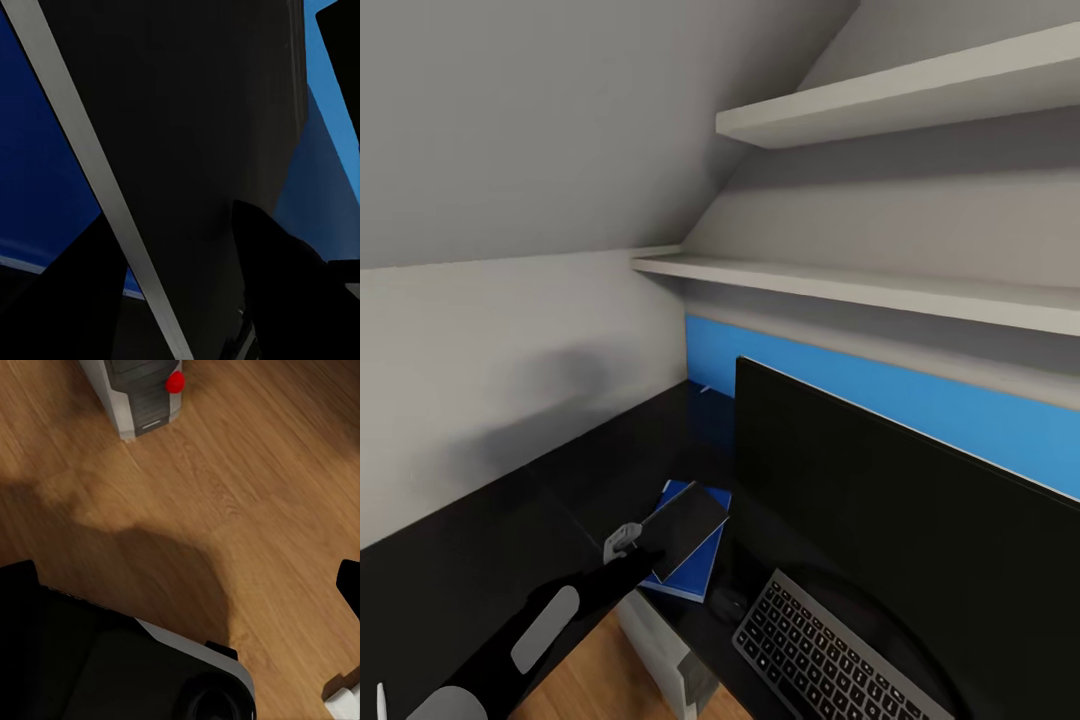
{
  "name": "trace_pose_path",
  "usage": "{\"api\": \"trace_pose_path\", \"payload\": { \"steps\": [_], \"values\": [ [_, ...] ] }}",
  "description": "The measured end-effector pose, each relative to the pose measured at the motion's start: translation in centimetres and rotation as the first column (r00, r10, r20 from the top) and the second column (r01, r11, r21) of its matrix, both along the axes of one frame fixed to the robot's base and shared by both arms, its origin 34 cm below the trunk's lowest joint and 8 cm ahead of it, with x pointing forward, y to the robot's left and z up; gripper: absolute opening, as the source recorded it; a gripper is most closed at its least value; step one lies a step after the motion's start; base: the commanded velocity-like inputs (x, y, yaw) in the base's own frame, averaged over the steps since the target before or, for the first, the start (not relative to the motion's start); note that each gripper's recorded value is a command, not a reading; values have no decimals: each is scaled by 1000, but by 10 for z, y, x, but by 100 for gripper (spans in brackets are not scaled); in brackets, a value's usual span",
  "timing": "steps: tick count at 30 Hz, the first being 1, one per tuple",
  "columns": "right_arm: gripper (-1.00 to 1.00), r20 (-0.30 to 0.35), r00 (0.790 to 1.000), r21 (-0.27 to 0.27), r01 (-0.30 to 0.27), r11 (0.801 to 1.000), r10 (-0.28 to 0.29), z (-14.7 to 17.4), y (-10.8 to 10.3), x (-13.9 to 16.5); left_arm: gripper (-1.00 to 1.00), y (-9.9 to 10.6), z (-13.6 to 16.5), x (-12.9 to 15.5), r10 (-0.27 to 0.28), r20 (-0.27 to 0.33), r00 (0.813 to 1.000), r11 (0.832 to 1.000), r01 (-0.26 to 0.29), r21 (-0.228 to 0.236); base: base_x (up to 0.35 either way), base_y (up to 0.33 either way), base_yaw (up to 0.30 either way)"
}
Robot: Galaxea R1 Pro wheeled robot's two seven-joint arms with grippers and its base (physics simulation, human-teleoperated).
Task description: In the bedroom, organize the workspace by keeping the computer under the desk, ensuring the monitor is on the desk, placing the keyboard on the desk next to the monitor, placing the mouse on the desk next to the keyboard, moving the folder from the swivel chair onto the desk next to the mouse, stacking the notebook on top of the folder with the pen on top of the notebook, and positioning the swivel chair next to the desk.
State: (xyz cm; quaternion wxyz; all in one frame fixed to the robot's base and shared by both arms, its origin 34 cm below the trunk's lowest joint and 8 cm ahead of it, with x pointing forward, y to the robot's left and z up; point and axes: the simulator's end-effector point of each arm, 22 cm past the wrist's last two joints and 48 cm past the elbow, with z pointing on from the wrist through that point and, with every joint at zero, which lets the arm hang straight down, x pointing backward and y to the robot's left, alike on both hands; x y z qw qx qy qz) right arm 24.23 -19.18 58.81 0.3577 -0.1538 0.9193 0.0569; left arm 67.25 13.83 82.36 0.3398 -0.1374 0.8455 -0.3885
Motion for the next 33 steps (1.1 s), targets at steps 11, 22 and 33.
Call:
{"api": "trace_pose_path", "payload": {
  "steps": [11, 22, 33],
  "values": [
    [100, 1, 1000, 1, -2, 1000, 2, -14, 1, 1, -100, 1, -13, 2, 2, 1, 1000, 1000, -2, -1, 0, 0, 0],
    [100, 0, 1000, 1, -1, 1000, 1, -14, 1, 1, -100, 0, -13, 2, 1, 1, 1000, 1000, -1, -1, 0, 0, 0],
    [100, 0, 1000, 0, -1, 1000, 1, -14, 0, 1, -100, 1, -13, 2, 1, 2, 1000, 1000, -1, 1, 0, 0, 0]
  ]
}}
